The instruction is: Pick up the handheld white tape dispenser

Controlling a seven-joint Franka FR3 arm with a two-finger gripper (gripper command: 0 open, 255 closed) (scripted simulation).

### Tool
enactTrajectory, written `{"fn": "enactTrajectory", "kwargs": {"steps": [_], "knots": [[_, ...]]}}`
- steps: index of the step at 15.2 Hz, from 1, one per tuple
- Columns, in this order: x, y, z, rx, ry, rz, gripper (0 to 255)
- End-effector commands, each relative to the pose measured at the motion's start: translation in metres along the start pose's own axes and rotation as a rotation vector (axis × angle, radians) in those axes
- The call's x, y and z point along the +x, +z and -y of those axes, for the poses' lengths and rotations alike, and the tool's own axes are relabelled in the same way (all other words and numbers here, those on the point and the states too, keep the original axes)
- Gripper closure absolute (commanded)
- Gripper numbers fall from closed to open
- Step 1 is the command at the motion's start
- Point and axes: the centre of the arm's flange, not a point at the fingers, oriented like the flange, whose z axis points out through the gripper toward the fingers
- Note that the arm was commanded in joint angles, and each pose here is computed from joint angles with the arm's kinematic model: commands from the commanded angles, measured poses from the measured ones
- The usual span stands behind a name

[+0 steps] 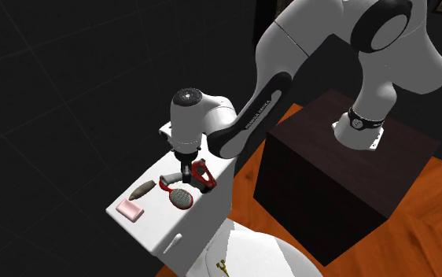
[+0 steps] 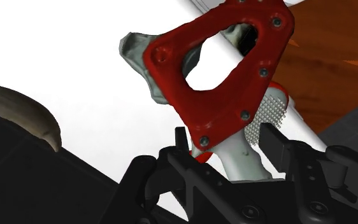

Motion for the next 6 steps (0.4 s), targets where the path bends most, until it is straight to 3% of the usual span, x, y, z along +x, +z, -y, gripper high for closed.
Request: {"fn": "enactTrajectory", "kwargs": {"steps": [1, 6], "knots": [[0.002, -0.012, 0.0, 0.0, 0.0, 0.0, 255], [0.004, -0.028, -0.001, 0.0, 0.0, 0.0, 255]]}}
